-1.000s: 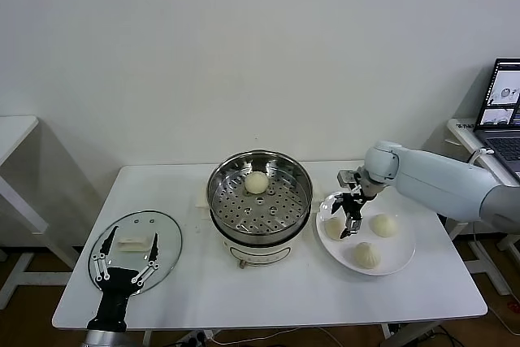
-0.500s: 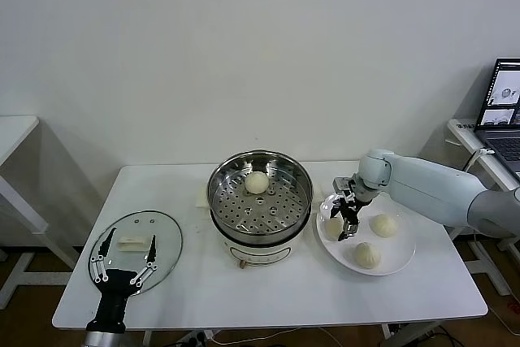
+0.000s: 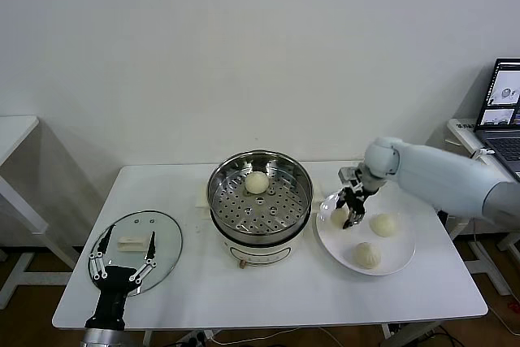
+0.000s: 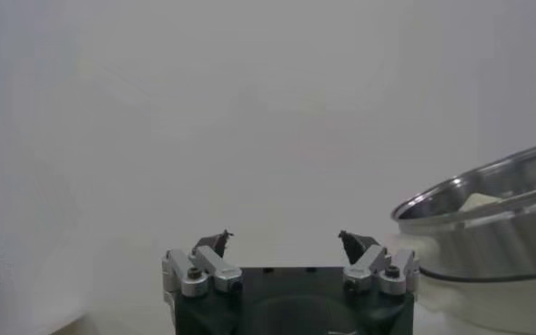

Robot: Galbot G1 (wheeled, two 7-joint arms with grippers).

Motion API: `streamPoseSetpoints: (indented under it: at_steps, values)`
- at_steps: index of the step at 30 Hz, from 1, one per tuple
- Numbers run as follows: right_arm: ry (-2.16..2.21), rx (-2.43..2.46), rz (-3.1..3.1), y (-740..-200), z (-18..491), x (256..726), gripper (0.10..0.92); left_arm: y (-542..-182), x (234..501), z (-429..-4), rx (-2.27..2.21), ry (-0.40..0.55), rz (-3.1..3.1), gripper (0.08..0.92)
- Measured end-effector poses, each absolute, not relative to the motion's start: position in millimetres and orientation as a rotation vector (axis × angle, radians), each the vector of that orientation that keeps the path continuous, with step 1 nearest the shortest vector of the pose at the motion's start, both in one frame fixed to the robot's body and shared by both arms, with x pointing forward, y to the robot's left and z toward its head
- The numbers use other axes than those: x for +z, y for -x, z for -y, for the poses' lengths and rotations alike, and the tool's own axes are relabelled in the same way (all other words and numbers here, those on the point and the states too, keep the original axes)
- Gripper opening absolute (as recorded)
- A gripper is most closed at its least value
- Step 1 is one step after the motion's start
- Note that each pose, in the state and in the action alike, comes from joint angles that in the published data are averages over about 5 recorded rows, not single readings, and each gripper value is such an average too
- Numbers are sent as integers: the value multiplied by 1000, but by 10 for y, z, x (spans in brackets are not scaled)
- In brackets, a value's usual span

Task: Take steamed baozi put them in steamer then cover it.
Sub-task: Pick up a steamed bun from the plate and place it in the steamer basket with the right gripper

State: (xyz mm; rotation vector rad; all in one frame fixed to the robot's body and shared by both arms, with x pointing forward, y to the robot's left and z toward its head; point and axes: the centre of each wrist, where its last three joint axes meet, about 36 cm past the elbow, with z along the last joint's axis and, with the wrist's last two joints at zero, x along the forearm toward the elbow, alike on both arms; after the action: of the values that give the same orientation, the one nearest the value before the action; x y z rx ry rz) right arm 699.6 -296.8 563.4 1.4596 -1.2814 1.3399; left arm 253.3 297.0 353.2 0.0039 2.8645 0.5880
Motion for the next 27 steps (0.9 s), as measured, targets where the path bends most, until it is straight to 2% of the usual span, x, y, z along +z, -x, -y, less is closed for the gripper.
streamPoseSetpoints:
  at_steps: [8,12,19,27]
  values:
    - [-1515,1435,1264,-7085,2581,6712,623,-2561,3547,-2941,578,-18,-2855,823]
    - [-1565,1472,1252,-7053,2222,7047,620,-2563,3550,-2933,576,-22,-2853,823]
    - [-1649,1506,1212,-6956,1459,7227,619,-2582,3554,-2926,572,-22,-2846,823]
    - [-1679,1512,1176,-6843,694,7039,619,-2600,3535,-2894,557,-24,-2841,823]
